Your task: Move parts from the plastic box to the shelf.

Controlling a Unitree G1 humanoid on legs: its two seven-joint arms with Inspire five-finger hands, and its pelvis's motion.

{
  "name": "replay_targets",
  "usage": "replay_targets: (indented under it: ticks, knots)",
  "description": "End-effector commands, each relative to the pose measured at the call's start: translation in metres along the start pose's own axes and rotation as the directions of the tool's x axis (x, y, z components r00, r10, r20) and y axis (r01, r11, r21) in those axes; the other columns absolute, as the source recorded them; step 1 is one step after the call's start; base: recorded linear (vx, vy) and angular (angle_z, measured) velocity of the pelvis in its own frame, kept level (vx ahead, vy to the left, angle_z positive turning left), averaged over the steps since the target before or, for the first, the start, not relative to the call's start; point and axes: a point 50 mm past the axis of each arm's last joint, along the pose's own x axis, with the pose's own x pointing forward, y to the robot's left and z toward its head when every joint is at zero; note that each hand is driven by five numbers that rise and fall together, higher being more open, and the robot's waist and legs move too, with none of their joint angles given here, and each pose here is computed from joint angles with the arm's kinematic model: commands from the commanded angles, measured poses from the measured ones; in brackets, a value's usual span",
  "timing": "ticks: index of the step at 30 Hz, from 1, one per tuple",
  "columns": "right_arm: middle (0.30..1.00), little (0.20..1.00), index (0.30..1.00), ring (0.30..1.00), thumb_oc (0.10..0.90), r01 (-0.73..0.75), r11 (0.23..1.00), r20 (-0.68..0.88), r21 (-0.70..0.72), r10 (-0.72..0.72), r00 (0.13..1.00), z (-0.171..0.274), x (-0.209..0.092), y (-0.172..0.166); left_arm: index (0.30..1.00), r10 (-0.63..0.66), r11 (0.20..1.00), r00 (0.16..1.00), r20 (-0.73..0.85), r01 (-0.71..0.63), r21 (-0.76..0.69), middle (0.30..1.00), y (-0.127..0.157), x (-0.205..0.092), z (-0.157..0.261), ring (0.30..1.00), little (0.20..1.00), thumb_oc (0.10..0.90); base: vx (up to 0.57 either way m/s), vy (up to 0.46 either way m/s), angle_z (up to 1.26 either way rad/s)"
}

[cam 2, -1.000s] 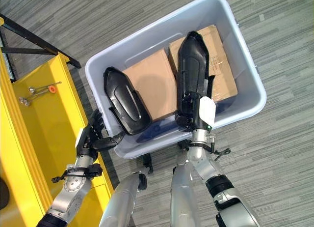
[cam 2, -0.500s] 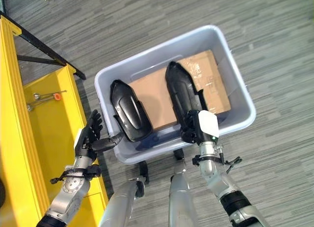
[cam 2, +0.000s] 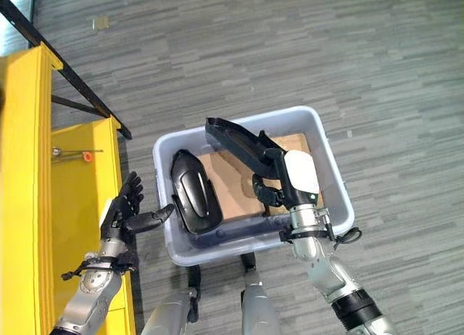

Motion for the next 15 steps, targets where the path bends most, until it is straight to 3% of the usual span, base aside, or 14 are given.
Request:
replay_targets:
  ticks: [1,15]
  knots:
    - [0.3,0.3,0.3,0.3,0.4,0.166,0.982,0.196,0.085,-0.18,0.964,0.033,0.015,-0.031,1.0,-0.037,0.999,0.992,0.124,0.032,0.041,1.0,0.005,-0.002,0.022,1.0,1.0,0.9,0.07,-0.026,0.09]
    - [0.3,0.3,0.3,0.3,0.4,0.12,0.984,0.221,0.134,-0.148,0.964,0.041,0.008,-0.036,1.0,-0.005,0.999,0.998,0.06,0.002,0.043,1.0,0.013,-0.011,0.008,1.0,1.0,0.9,0.03,-0.031,0.1]
